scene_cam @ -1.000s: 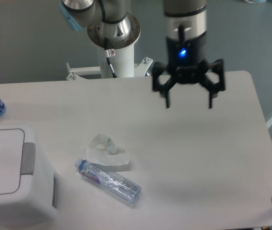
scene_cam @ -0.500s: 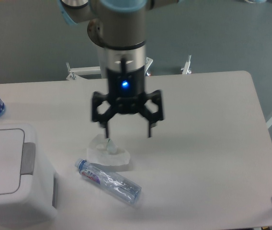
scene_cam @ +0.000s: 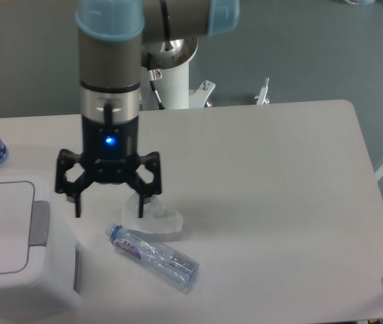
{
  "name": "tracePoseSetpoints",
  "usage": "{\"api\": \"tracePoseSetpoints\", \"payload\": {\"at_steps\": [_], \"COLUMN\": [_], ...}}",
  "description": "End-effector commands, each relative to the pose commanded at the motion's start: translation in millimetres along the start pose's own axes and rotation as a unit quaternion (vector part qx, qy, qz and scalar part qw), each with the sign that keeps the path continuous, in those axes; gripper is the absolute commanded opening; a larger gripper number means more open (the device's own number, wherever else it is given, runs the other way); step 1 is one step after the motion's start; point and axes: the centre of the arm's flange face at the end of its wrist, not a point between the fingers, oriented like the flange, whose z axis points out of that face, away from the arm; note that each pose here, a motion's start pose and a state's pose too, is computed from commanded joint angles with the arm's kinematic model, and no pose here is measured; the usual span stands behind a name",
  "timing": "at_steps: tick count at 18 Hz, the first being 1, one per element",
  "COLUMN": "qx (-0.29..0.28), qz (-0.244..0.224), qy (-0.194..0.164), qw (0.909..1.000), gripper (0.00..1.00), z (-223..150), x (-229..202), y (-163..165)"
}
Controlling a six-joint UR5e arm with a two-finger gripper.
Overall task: Open the trash can
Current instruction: 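Move the open gripper across the table toward the white trash can lid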
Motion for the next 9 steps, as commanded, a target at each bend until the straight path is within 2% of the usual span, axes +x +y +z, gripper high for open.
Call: {"api": "tracePoseSetpoints", "payload": {"at_steps": [3,9], "qx": [-0.003,-0.013], "qz": [-0.031,-0.027], "qy": [0.013,0.018], "qw": [0.9994,0.9994], "gripper": [1.0,1.0], "z": [3.0,16.0], "x": [3.9,12.5], "y": [0.9,4.6]}}
